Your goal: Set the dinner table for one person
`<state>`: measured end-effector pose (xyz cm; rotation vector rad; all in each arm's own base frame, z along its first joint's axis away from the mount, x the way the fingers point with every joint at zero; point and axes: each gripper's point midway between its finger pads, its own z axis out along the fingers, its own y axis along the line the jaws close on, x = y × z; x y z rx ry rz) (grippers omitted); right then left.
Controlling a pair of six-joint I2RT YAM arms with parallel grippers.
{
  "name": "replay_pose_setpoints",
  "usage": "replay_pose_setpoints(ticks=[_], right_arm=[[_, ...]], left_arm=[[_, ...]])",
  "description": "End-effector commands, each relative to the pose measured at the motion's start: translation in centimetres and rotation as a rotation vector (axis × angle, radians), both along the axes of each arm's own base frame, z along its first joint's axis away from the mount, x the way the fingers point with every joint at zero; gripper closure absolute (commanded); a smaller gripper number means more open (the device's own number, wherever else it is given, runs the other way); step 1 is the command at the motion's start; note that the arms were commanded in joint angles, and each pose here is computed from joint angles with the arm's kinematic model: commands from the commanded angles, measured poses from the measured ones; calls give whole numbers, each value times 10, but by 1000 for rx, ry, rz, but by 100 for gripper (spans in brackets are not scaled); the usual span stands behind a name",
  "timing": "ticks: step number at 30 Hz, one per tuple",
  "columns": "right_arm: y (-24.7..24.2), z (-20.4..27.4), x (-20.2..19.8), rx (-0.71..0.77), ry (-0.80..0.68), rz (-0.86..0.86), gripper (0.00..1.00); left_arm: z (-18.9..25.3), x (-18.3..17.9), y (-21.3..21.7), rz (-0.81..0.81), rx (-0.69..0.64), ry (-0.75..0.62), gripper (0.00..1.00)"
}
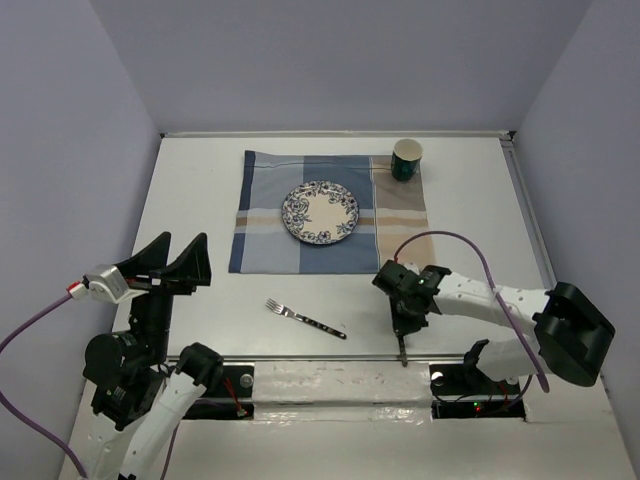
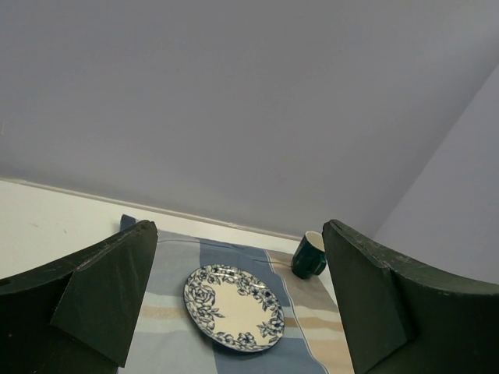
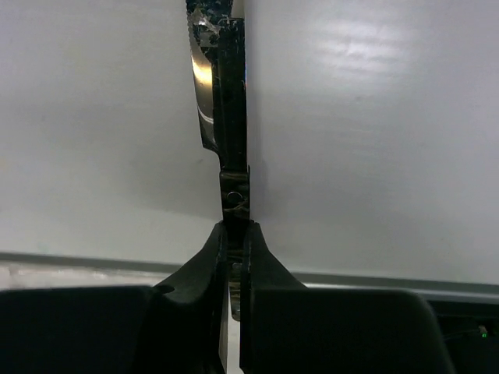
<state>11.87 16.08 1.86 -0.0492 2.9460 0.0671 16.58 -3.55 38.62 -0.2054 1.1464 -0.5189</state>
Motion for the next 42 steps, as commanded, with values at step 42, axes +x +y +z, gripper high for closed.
replay_pose_setpoints(ticks=[42], right_arm=[[34, 34, 381, 131, -410, -68, 100]], left_arm=[[1, 10, 0, 34, 23, 8, 2]])
